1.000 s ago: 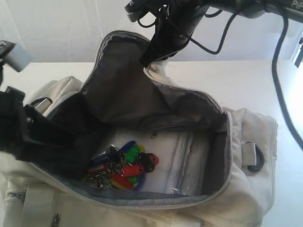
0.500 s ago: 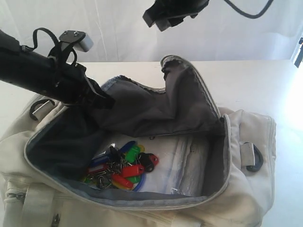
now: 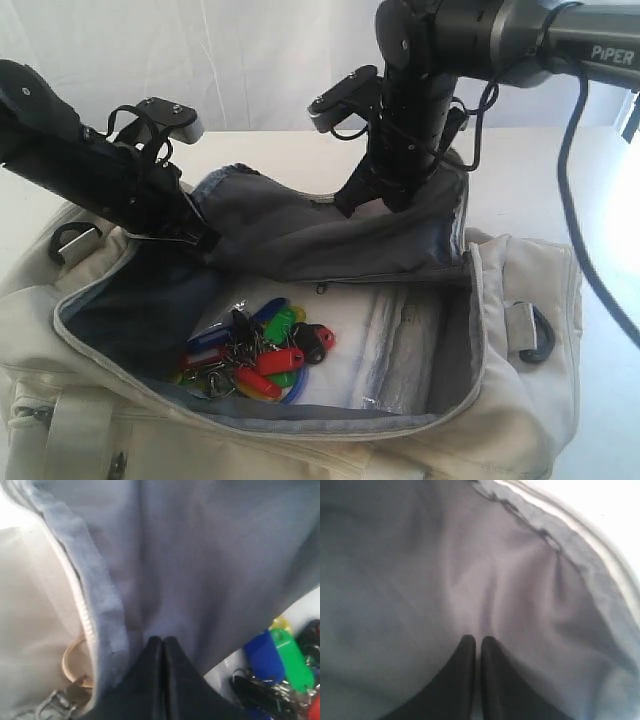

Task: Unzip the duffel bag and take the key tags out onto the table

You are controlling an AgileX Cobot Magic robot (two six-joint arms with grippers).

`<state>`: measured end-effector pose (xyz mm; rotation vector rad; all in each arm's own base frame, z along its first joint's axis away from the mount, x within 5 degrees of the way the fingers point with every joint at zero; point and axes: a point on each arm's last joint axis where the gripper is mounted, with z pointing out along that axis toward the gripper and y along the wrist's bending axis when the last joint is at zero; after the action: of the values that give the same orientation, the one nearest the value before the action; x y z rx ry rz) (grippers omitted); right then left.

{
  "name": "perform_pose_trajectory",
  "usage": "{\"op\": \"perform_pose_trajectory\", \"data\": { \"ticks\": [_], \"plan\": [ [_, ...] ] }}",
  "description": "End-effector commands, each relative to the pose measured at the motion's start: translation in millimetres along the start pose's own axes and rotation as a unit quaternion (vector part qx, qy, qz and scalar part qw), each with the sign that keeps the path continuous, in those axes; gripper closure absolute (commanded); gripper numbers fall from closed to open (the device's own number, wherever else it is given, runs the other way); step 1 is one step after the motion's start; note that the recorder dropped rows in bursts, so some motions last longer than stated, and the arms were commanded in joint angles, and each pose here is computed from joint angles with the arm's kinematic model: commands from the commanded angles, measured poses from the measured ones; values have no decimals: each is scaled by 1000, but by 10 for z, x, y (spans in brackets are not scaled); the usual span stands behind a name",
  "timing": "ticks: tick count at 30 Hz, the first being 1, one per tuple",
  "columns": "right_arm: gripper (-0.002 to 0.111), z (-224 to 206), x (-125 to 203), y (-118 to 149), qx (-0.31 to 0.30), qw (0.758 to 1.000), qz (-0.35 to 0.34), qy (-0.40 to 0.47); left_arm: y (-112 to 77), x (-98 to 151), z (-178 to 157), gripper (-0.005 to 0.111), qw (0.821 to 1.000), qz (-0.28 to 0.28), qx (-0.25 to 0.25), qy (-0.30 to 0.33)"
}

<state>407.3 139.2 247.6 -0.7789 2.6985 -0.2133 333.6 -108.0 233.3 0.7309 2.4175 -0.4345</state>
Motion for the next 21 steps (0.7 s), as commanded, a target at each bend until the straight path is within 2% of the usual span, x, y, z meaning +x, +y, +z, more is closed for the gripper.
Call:
{"op": "perform_pose_trajectory", "data": {
  "ticks": [1,6,9,11,13,17,21],
  "plan": [
    [104,73,-9,-171,75,997,26,-5,38,28,3,107,1000,2,-16,16],
    [104,100,8,-227,73,997,36,-3,37,25,3,107,1000,0,-16,14],
    [104,-168,-34,-216,47,996,48,-57,19,-29,-26,107,1000,-18,-6,10],
    [104,-491,-57,-183,12,992,53,-115,-23,-111,-113,107,1000,-17,13,14],
    [104,-824,-31,-158,-16,986,40,-161,-92,-229,-285,107,999,-2,32,12],
    [104,-1329,138,-116,-50,980,10,-192,-260,-421,-742,107,998,35,52,-9],
    [104,-1653,359,-22,-102,979,-22,-176,-439,-387,-1268,107,996,82,31,-19]
  ]
}}
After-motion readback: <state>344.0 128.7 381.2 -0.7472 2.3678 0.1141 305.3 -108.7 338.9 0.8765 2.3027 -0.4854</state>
